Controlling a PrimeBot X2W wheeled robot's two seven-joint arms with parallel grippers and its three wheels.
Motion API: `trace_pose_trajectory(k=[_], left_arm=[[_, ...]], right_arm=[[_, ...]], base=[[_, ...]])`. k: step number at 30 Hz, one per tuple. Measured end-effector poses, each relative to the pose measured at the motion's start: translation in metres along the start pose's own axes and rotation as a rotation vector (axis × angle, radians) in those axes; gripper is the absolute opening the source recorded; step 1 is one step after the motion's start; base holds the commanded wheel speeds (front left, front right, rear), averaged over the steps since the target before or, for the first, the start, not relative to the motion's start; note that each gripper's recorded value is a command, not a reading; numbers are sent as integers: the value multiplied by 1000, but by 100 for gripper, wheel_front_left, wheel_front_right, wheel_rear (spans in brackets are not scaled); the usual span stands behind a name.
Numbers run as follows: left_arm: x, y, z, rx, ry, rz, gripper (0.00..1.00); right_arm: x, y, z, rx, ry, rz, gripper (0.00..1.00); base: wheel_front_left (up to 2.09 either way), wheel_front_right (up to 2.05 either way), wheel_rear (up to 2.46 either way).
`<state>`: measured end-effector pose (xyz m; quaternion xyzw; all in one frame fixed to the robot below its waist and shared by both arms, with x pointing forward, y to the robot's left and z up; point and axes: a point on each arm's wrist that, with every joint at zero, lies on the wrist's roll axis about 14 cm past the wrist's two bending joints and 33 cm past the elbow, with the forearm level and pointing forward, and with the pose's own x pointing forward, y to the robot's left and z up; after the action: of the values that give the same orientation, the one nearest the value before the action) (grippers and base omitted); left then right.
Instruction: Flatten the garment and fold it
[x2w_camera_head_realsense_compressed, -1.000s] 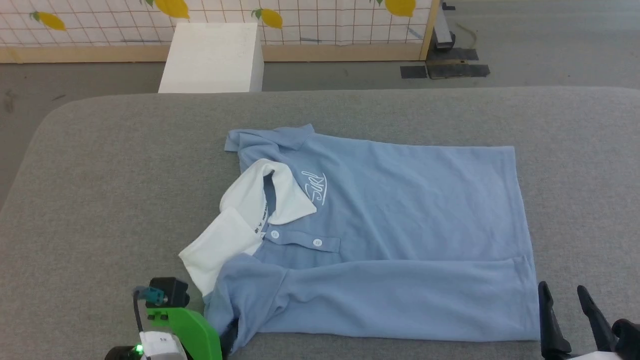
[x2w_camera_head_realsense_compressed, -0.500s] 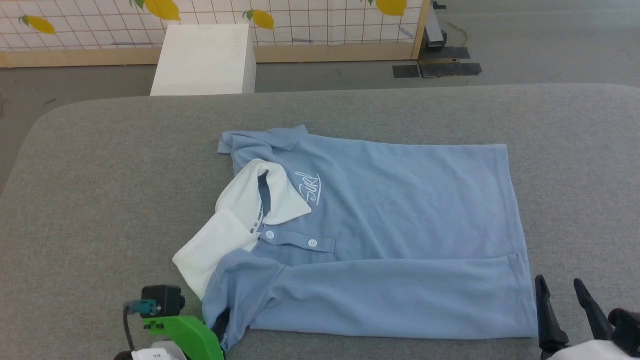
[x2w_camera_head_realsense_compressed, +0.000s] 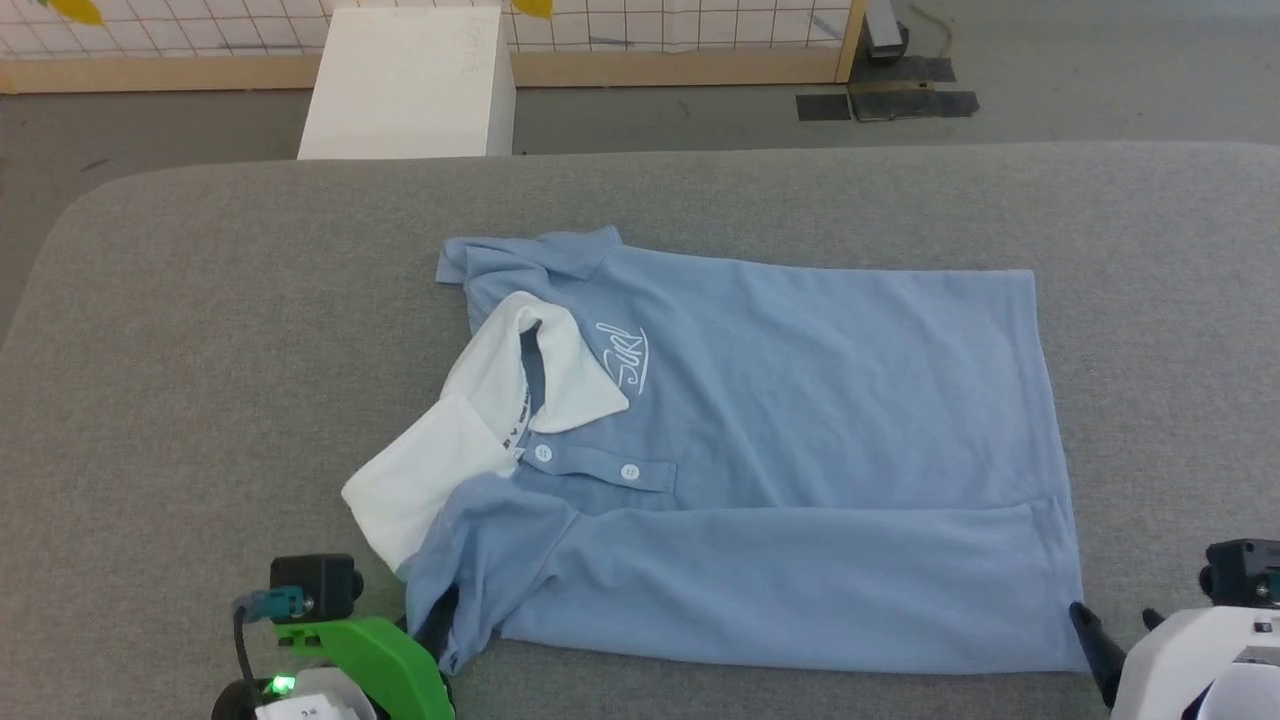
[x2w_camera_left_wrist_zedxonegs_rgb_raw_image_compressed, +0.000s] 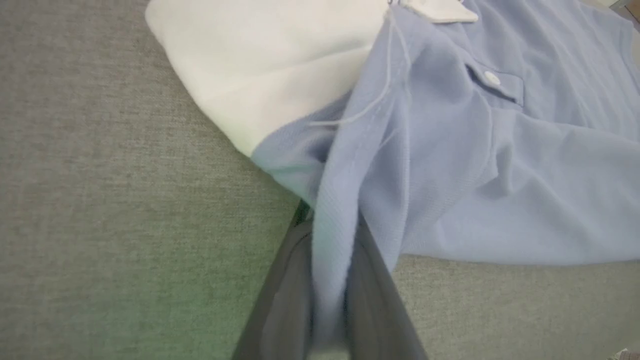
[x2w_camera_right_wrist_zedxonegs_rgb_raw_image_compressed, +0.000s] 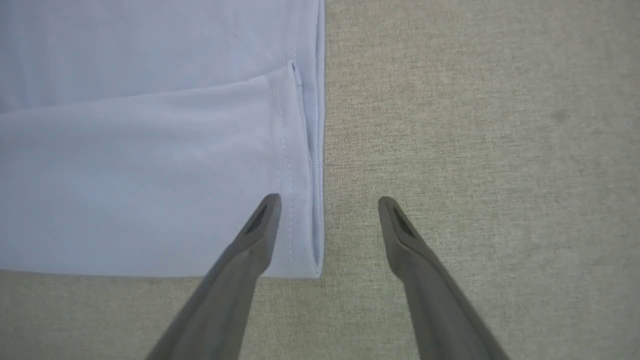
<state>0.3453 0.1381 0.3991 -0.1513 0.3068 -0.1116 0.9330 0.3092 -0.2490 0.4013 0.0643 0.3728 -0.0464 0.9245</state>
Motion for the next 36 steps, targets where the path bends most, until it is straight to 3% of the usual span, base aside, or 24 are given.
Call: trace_pose_trajectory(k=[11,12,14,22,30,36], left_arm=[[3,-1,5,13,10,-6,0],[4,-1,5,14,10,-5,0],[4,1,5,17,12,-2,0],[0,3,10,14,-2,1,0],[-23,3,13,-66,-24,5,0],[-56,-2,-4,-146,19,4,0]], right_arm=[[12,18,-39,22,185,48,100],[14,18,-39,26,183,47,96],[16,18,-37,30,174,46,0],[15,15,-25,58,117,49,0],[-10,4,19,93,-37,62,0],[-43,-9,-5,124,14,54,0]], base=[[0,0,0],[0,0,0],[0,0,0],[0,0,0],[0,0,0],[0,0,0]])
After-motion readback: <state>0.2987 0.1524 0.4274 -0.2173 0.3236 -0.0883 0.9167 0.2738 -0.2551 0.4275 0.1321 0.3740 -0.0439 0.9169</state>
